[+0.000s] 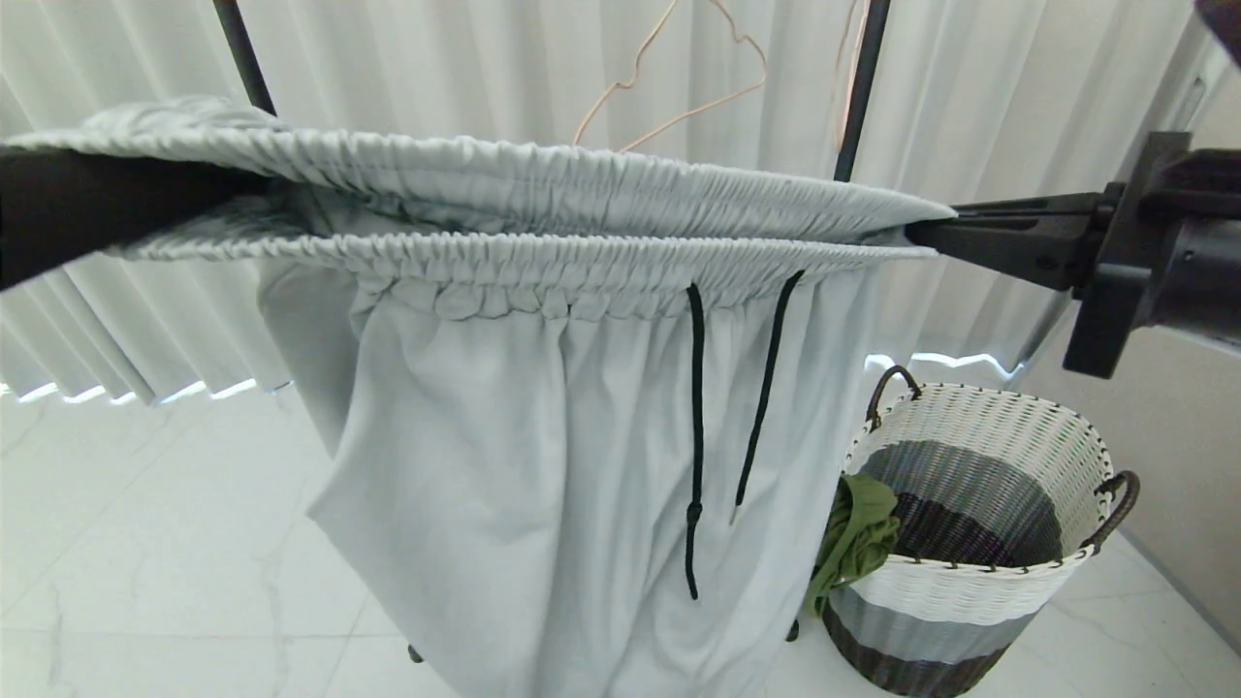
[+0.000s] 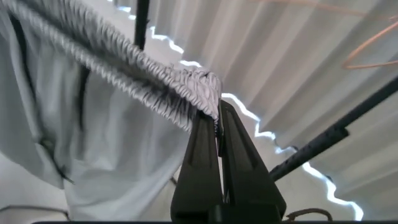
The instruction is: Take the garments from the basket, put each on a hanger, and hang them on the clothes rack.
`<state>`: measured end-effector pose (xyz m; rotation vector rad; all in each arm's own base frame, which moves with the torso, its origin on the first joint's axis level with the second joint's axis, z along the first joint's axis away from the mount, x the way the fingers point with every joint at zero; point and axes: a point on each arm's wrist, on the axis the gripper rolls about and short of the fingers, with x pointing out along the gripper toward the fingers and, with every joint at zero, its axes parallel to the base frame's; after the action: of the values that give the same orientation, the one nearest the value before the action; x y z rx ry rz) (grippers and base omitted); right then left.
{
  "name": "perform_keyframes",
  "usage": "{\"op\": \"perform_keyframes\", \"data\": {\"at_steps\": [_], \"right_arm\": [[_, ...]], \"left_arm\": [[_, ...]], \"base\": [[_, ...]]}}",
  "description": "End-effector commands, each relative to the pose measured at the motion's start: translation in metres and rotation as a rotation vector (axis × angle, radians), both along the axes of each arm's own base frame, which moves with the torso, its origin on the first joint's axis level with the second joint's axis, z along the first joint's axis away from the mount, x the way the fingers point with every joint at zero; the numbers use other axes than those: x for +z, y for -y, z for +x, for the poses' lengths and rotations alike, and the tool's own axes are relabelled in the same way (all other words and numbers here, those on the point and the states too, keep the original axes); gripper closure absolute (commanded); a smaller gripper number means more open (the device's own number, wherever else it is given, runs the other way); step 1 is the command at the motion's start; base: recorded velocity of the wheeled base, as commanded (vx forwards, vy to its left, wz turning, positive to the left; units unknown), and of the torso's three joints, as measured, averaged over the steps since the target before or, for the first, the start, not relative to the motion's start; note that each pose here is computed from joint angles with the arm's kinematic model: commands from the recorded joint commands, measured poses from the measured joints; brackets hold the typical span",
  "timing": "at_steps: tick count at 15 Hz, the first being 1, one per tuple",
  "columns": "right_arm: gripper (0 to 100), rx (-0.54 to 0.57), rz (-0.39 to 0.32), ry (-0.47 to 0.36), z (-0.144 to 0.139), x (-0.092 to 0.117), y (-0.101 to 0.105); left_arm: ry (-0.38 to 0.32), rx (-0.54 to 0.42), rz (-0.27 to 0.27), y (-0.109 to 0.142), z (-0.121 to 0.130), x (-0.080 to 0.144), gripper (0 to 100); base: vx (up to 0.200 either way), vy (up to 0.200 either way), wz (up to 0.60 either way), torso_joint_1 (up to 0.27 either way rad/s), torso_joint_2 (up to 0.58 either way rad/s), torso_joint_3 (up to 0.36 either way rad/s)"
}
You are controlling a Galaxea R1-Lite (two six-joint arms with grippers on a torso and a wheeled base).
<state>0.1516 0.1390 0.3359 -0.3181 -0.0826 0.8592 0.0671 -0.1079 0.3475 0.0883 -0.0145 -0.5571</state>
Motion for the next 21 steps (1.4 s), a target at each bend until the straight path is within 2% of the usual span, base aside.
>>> {"op": "perform_keyframes", "data": {"at_steps": [1,4,6,9,10,11,12,13,14,17,21], "right_arm": [[100,-0.017,0.065,0.066,-0.016,0.023,0.015],[100,-0.080,0.138,0.138,-0.024,0.058,0.024],[100,-0.092,0.130,0.136,-0.031,0.070,0.030],[100,-0.100,0.105,0.114,-0.052,0.074,0.049],[100,-0.086,0.084,0.091,-0.066,0.074,0.060],[100,-0.048,0.055,0.061,-0.082,0.075,0.070],[100,0.003,0.022,0.027,-0.096,0.074,0.079],[100,0.063,-0.010,-0.005,-0.108,0.072,0.085],[100,0.133,-0.040,-0.030,-0.115,0.068,0.086],[100,0.291,-0.088,-0.061,-0.118,0.062,0.072],[100,0.268,-0.106,-0.070,-0.115,0.060,0.065]], "left_arm": [[-0.014,0.012,0.032,0.026,0.013,0.002,100],[0.019,0.078,-0.044,0.056,0.030,0.037,100],[0.030,0.127,-0.071,0.065,0.035,0.048,100],[0.020,0.154,0.001,0.075,0.026,0.034,100],[0.020,0.168,0.044,0.079,0.024,0.026,100],[0.030,0.142,0.064,0.082,0.019,0.025,100],[0.039,0.130,0.049,0.087,0.019,0.026,100],[0.056,0.139,0.004,0.095,0.022,0.029,100],[0.080,0.158,-0.028,0.099,0.024,0.032,100],[0.122,0.228,-0.020,0.103,0.036,0.032,100],[0.133,0.257,-0.034,0.086,0.035,0.039,100]], "base": [[0.000,0.000,0.00,0.000,0.00,0.000],[0.000,0.000,0.00,0.000,0.00,0.000],[0.000,0.000,0.00,0.000,0.00,0.000],[0.000,0.000,0.00,0.000,0.00,0.000],[0.000,0.000,0.00,0.000,0.00,0.000],[0.000,0.000,0.00,0.000,0.00,0.000],[0.000,0.000,0.00,0.000,0.00,0.000],[0.000,0.000,0.00,0.000,0.00,0.000],[0.000,0.000,0.00,0.000,0.00,0.000],[0.000,0.000,0.00,0.000,0.00,0.000],[0.000,0.000,0.00,0.000,0.00,0.000]]}}
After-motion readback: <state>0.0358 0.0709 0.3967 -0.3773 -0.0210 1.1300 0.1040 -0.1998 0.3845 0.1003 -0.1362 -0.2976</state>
